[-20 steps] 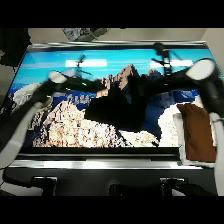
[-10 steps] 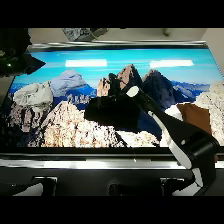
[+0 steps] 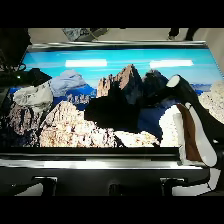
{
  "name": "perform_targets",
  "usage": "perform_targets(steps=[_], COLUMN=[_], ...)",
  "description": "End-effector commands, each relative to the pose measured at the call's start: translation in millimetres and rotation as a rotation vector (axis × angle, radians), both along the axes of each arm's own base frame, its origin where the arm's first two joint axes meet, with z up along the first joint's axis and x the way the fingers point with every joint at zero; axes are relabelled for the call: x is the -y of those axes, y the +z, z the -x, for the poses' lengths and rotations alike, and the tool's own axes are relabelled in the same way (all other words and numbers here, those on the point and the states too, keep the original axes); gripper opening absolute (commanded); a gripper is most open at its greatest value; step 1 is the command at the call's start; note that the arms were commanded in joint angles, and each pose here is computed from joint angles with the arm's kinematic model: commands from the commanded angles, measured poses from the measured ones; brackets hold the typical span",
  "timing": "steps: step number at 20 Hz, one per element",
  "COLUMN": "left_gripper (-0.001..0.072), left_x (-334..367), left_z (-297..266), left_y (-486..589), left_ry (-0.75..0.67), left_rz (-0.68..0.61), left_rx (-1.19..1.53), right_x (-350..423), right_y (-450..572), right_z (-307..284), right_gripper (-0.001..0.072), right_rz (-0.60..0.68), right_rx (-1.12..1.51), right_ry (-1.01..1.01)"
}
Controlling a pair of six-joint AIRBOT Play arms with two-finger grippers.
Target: Fold the shirts.
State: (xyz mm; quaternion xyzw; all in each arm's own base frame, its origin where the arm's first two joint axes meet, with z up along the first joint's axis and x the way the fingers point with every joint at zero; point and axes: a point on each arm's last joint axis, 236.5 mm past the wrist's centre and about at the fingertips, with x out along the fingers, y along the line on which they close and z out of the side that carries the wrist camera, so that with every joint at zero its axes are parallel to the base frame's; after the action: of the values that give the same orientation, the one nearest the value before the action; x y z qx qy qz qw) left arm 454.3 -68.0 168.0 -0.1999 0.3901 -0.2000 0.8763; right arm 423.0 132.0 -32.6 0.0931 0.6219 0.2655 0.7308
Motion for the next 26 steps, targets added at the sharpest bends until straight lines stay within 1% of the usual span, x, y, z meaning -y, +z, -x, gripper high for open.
perform_targets(steps=[1,3,4,5,7,8,9,11,13,16,18,19,22,26], left_gripper=[0.0029,0.0029,0.0029,0.0030,0.0030,0.0030,0.0029,0.0030,0.0031,0.0030,0.0030,0.0031,0.0031,0.0031], left_x=[4.2,12.2,16.3,21.0,28.6,29.8,30.9,30.7,30.7,30.7,30.7,30.7,31.7,34.8], left_z=[4.5,5.7,6.5,7.4,8.9,9.3,9.5,9.4,9.5,9.5,9.4,9.4,9.7,10.4], left_y=[-12.9,-11.9,-11.9,-12.0,-11.9,-12.0,-11.8,-11.8,-11.8,-11.8,-12.0,-12.0,-12.0,-11.9], left_ry=[-0.010,-0.027,-0.037,-0.047,-0.064,-0.067,-0.069,-0.069,-0.071,-0.085,-0.085,-0.085,-0.088,-0.094], left_rz=[0.003,0.006,0.005,0.005,0.005,0.005,0.005,0.004,0.003,-0.011,-0.011,-0.011,-0.011,-0.011], left_rx=[-0.030,-0.028,-0.028,-0.028,-0.028,-0.028,-0.028,-0.027,-0.026,-0.014,-0.014,-0.014,-0.014,-0.014], right_x=[28.5,-10.4,-28.5,-40.9,-59.5,-64.3,-65.7,-55.1,-21.1,77.0,147.8,176.9,230.7,275.9], right_y=[-38.9,-49.9,-53.5,-58.9,-63.9,-59.2,-50.0,-13.2,40.0,118.7,153.0,167.7,199.7,216.7], right_z=[35.9,25.0,21.4,18.8,20.7,20.5,18.7,6.8,-15.4,-41.3,-37.1,-28.2,-2.8,16.8], right_gripper=[0.0660,0.0645,0.0621,0.0613,0.0428,0.0193,0.0046,0.0044,0.0044,0.0043,0.0043,0.0043,0.0044,0.0044], right_rz=[-0.063,-0.229,-0.282,-0.296,-0.310,-0.329,-0.354,-0.380,-0.368,-0.237,-0.115,-0.080,-0.045,-0.028], right_rx=[-0.173,-0.142,-0.134,-0.129,-0.137,-0.132,-0.117,0.009,0.148,0.329,0.396,0.405,0.441,0.462], right_ry=[-0.140,-0.199,-0.203,-0.200,-0.188,-0.179,-0.159,-0.056,-0.055,-0.227,-0.359,-0.418,-0.529,-0.684])
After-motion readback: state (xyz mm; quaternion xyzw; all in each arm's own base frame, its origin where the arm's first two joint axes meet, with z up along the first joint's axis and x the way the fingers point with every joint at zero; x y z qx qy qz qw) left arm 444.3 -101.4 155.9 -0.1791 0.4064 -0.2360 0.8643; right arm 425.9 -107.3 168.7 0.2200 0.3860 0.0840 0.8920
